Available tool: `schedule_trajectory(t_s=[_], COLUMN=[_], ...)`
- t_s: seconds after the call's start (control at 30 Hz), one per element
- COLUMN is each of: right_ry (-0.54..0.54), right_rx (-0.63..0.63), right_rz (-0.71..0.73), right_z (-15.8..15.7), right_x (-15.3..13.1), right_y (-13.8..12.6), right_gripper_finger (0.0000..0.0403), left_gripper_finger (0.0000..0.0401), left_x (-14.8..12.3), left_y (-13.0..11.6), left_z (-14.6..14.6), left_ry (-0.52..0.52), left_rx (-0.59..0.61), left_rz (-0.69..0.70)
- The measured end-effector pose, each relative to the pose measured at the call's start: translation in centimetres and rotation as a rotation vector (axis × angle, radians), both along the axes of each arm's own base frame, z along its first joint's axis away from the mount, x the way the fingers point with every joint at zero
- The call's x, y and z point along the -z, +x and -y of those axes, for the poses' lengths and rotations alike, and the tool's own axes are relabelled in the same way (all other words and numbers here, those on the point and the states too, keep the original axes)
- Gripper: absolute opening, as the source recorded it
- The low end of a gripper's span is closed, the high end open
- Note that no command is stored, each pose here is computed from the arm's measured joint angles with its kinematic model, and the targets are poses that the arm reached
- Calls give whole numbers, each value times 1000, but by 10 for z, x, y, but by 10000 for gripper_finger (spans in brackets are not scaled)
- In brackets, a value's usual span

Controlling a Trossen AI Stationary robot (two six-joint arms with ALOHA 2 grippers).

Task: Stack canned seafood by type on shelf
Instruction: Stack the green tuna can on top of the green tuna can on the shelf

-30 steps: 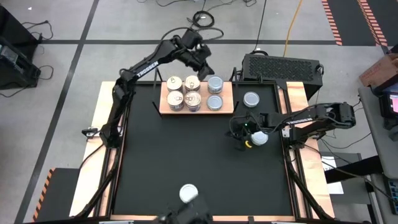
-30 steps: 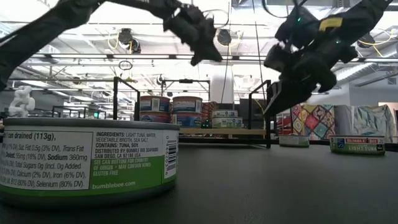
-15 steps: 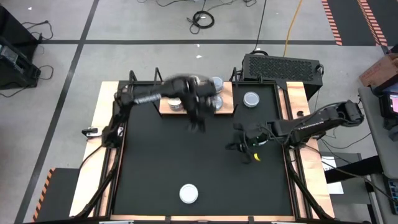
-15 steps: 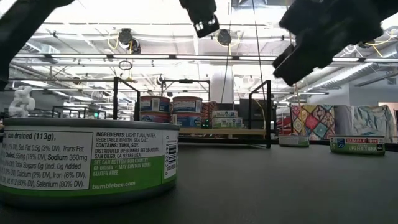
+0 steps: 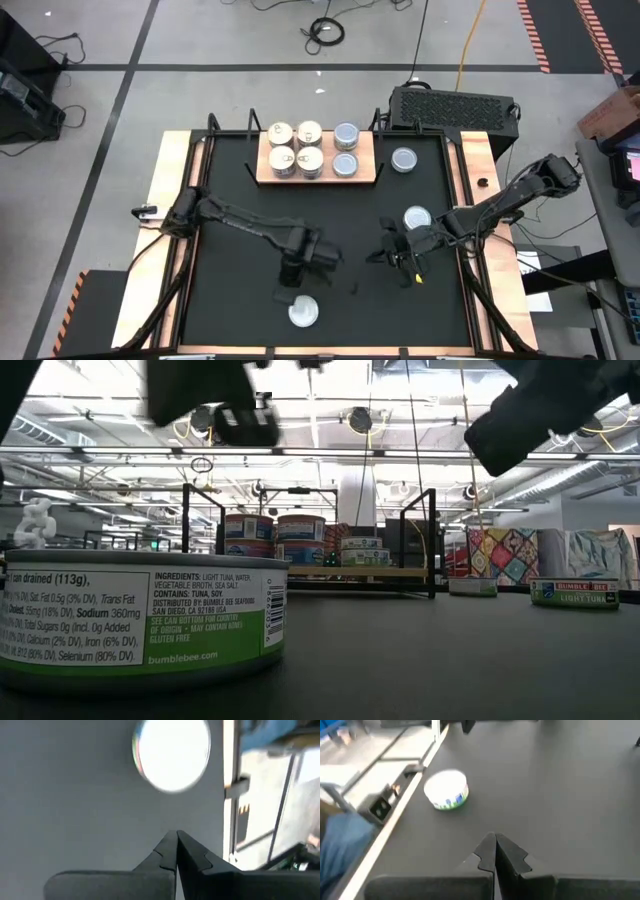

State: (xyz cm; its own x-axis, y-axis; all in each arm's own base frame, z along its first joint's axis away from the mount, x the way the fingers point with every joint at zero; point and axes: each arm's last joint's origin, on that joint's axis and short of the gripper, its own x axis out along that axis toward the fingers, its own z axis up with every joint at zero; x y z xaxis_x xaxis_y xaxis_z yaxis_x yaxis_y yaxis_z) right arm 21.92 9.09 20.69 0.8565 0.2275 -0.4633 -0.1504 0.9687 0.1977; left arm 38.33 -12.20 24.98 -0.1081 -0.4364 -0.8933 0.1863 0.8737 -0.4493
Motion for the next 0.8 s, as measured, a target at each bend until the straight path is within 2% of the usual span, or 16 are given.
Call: schedule_trajectory(t_s=[0.1, 0.2, 0.33, 0.47, 0.63, 0.8], right_ry=[50, 91, 126, 141, 166, 211], right_rx=[20, 13, 42, 61, 72, 81], right_rz=[38, 75, 109, 124, 174, 194], right_z=[-5, -12, -21, -30, -35, -39], right_x=[-4, -8, -9, -5, -1, 4], right_y=[0, -1, -1, 1, 10, 16], right_gripper_finger=[0, 0, 0, 0, 0, 0], left_gripper_finger=[6, 6, 6, 6, 6, 6], left_x=[6, 2, -5, -1, 12, 25], left_y=[-17, -33, -68, -100, -113, -112], left_z=[9, 9, 0, 1, 4, 12], left_ry=[11, 4, 63, 42, -15, -37], left_rx=[20, -29, -170, -342, -438, -418], left_rz=[-21, 69, 248, 470, 692, 714])
